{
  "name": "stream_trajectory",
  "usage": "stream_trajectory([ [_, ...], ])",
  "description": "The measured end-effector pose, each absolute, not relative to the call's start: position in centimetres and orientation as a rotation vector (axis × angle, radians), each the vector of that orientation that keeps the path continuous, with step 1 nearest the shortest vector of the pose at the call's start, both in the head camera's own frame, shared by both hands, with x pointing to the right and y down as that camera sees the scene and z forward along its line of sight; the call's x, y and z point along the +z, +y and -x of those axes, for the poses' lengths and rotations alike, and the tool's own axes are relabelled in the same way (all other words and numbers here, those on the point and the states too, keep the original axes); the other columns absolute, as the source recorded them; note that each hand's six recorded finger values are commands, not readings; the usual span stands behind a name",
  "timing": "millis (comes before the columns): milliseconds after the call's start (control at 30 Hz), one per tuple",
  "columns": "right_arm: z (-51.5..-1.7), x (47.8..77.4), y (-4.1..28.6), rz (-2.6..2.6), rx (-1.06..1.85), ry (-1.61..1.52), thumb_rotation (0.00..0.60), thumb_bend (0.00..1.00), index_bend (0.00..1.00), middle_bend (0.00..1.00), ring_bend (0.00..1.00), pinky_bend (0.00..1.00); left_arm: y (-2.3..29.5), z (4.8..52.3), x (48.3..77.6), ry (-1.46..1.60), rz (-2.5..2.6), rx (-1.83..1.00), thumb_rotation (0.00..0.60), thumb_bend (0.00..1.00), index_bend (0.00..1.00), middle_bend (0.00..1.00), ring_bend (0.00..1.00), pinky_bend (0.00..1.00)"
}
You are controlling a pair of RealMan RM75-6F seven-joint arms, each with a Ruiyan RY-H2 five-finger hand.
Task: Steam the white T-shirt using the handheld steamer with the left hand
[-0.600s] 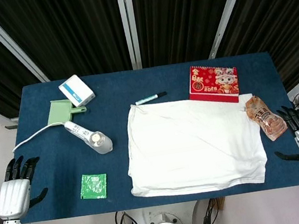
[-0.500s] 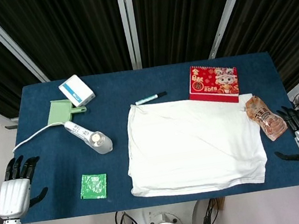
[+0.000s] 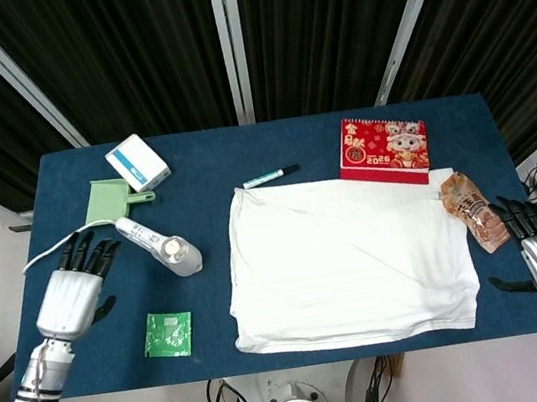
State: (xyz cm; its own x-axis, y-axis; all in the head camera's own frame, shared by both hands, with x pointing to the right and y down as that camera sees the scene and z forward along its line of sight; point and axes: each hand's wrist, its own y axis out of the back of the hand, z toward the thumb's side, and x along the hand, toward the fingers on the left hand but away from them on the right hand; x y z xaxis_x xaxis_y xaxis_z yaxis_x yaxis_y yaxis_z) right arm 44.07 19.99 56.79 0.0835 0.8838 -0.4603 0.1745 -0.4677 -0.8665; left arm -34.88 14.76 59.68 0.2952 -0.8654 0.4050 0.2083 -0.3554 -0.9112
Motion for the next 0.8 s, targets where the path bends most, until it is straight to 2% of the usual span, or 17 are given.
stream_trajectory([
  [333,-44.5,57.5,20.3,1.740,1.466,-1.059,0.600,0.01,0.00,0.00,0.00,0.05,9.2,30.8,64.4,0.372,1.554,-1.366,0.600,0.15,0.14,0.16,0.03,0.00],
  [567,-44.5,58.0,20.4,1.752,1.482,-1.056,0.600,0.01,0.00,0.00,0.00,0.05,7.3,29.4,66.2,0.276,1.534,-1.420,0.600,0.15,0.22,0.25,0.11,0.00],
  [800,-44.6,58.5,20.5,1.761,1.496,-1.054,0.600,0.01,0.00,0.00,0.00,0.05,6.6,28.4,67.6,0.201,1.528,-1.436,0.600,0.15,0.25,0.27,0.13,0.00],
])
